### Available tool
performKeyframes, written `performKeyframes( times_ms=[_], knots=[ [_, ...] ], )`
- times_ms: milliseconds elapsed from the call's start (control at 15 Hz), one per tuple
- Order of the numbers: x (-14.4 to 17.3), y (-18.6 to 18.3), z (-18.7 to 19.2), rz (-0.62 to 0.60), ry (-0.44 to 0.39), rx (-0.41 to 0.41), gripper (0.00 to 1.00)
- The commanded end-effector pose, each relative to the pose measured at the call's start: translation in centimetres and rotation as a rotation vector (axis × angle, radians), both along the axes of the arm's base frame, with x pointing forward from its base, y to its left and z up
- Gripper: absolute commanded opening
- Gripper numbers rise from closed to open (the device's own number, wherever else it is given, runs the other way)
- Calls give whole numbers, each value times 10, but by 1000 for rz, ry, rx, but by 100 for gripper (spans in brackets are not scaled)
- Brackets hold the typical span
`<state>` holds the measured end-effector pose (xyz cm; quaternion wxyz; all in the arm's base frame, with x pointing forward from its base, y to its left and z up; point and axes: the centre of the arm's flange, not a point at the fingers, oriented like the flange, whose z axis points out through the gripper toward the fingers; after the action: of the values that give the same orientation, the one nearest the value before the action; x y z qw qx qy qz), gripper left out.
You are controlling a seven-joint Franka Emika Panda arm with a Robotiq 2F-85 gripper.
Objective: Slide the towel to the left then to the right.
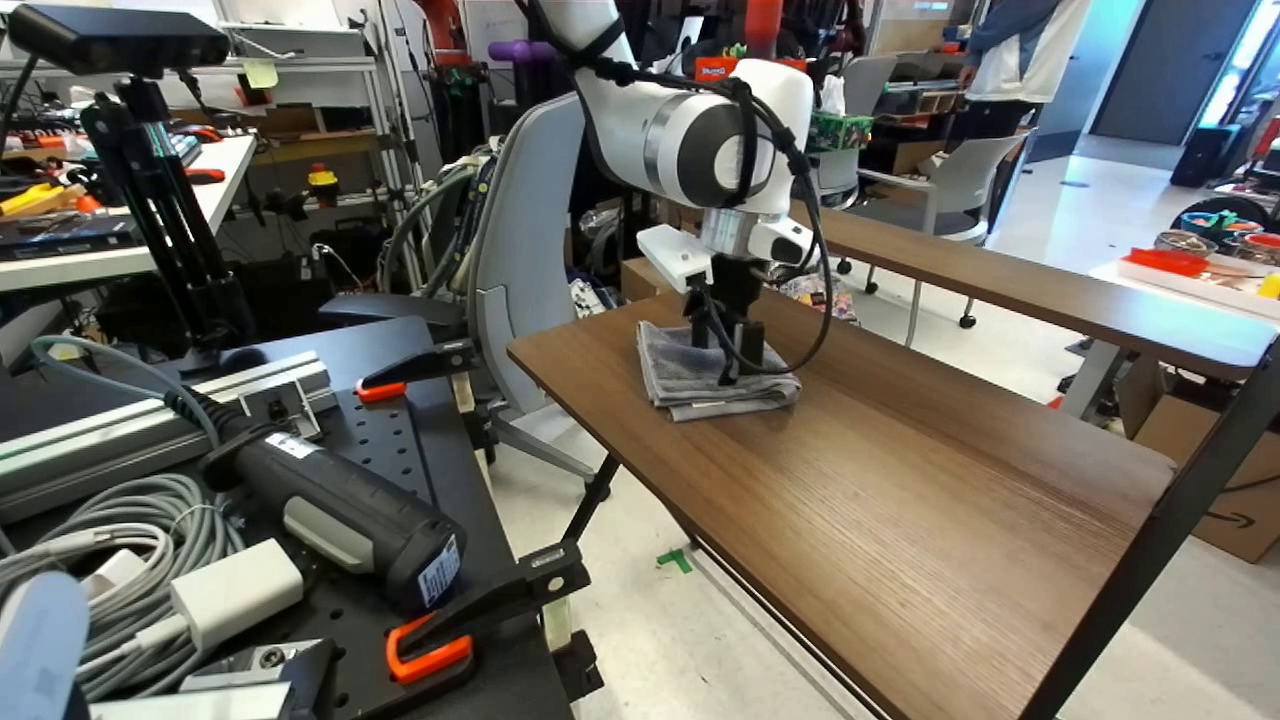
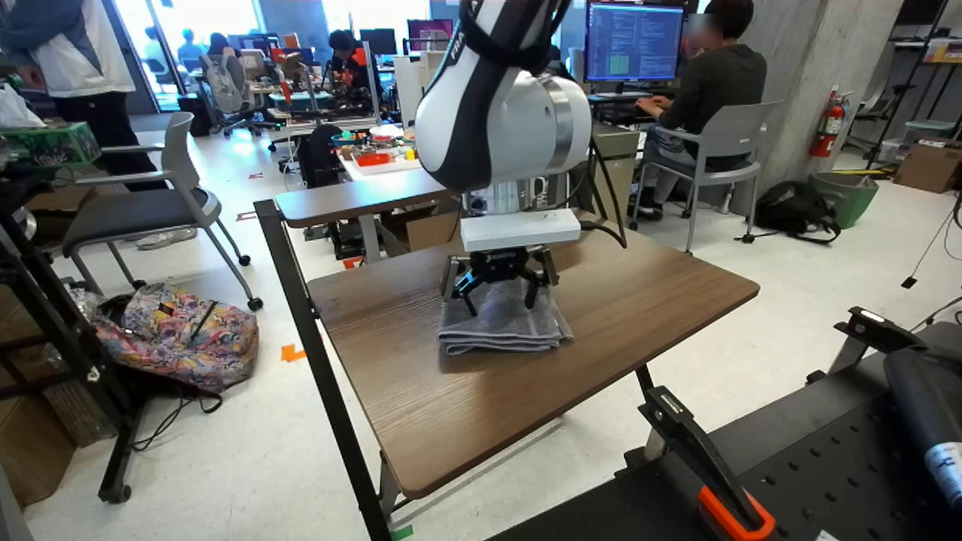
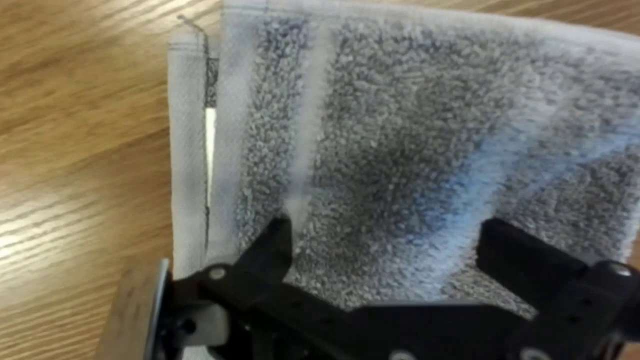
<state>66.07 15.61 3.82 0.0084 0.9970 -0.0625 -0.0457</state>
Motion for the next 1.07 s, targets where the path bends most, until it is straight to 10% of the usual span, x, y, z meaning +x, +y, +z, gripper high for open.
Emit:
performKeyframes(
  times_ms=[0,467,1000],
  knots=[
    [-17,22,36,6,-43,22,100],
    [-21,27,109,13,-30,107,100],
    [-11,8,58,-21,84,65,100]
  ],
)
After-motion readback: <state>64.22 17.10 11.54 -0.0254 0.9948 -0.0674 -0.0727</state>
